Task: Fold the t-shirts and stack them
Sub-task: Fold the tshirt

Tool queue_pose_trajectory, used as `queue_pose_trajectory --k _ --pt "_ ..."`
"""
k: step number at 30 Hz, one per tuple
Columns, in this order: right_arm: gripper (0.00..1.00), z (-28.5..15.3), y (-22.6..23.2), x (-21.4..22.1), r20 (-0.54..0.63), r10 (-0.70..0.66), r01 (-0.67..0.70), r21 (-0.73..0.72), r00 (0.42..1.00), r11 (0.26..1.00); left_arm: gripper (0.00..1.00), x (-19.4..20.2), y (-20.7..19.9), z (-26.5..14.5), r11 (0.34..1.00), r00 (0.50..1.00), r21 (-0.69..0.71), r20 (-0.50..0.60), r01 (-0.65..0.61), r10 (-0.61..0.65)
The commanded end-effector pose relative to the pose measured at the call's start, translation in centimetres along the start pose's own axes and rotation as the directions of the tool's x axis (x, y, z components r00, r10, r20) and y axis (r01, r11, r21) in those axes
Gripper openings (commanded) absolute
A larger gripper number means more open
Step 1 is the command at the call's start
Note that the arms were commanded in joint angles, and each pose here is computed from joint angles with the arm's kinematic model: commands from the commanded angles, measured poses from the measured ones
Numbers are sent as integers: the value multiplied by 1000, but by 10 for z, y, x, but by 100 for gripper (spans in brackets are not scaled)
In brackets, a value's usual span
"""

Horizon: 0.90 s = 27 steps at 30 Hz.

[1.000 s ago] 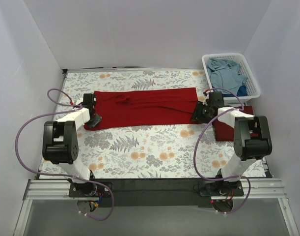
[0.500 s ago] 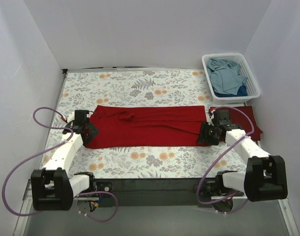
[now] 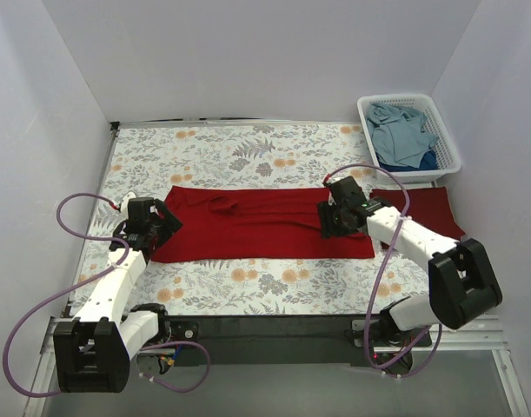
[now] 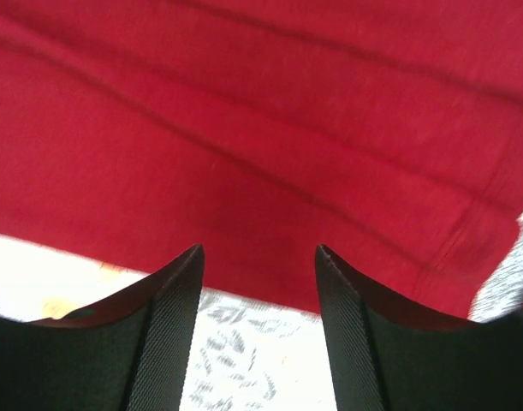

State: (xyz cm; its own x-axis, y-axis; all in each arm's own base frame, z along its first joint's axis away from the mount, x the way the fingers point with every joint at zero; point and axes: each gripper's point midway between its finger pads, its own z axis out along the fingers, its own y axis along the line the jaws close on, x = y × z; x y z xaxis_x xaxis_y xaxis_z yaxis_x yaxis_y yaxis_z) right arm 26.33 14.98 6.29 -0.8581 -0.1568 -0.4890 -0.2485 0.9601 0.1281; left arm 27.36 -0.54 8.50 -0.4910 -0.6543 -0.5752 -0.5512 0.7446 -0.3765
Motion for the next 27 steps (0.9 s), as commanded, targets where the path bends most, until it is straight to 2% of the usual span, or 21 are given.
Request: queue_pose_trajectory --k 1,5,9,20,27 --pt "63 -1 -12 -36 83 -130 113 177 988 978 71 -11 -7 1 1000 999 23 40 -17 16" --pt "66 5 -19 -43 50 -230 208 273 972 939 71 -11 -8 1 999 999 28 40 -17 16" --pt "67 15 -13 -47 15 -301 284 282 954 916 71 -11 -9 1 999 999 32 40 -18 17" --pt "67 41 -21 -40 -87 -372 378 351 924 856 71 -10 -9 2 999 999 35 32 -22 20" --pt "68 31 -47 -54 -129 -427 432 493 895 756 71 -9 -9 3 999 999 32 29 -22 21"
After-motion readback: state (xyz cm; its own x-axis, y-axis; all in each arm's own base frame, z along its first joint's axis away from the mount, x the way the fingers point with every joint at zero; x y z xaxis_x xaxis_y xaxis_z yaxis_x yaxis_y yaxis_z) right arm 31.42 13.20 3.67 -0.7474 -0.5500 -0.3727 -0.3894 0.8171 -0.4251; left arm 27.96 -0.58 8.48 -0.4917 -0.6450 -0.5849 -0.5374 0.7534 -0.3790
